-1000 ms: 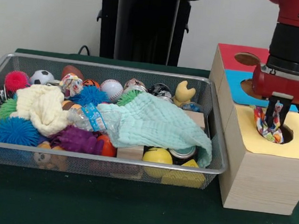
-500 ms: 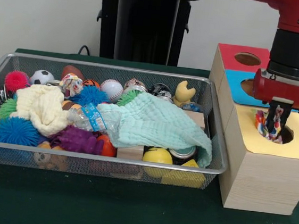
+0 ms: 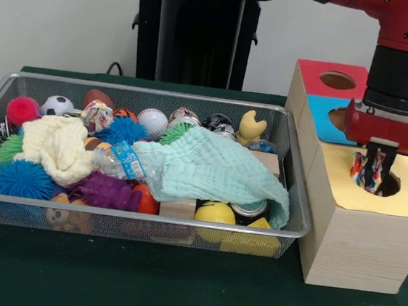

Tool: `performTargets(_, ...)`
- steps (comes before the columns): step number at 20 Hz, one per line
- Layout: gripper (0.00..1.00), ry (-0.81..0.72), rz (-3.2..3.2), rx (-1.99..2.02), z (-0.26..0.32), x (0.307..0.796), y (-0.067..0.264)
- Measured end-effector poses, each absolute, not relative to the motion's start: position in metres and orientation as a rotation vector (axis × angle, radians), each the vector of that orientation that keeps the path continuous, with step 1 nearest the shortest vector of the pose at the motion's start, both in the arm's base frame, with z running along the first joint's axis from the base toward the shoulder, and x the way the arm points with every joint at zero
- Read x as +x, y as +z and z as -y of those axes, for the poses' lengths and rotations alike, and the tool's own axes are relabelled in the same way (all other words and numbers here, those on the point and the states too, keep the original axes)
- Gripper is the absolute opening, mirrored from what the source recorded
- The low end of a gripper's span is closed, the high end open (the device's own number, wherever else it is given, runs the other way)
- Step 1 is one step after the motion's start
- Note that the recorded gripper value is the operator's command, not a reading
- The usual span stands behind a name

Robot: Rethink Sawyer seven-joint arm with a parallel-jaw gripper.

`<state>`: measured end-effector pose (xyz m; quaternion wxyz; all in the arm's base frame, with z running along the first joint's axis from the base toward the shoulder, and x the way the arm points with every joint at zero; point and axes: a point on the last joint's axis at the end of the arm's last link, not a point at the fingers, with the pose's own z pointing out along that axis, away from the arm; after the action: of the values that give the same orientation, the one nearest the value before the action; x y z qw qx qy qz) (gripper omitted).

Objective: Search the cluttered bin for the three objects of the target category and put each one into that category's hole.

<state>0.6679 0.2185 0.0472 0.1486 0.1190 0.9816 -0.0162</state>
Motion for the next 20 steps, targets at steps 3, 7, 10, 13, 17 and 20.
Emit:
performTargets(3, 0.00, -0.047, -2.819, 0.343, -0.218, 0.668, 0.044)
performTargets(7, 0.00, -0.047, -2.815, 0.345, -0.219, 0.667, 0.040)
performTargets(10, 0.00, -0.046, -2.811, 0.347, -0.220, 0.667, 0.038)
performTargets(13, 0.00, -0.047, -2.808, 0.346, -0.219, 0.667, 0.037)
performTargets(17, 0.00, -0.048, -2.802, 0.345, -0.220, 0.667, 0.034)
performTargets(20, 0.00, -0.048, -2.799, 0.342, -0.220, 0.667, 0.033)
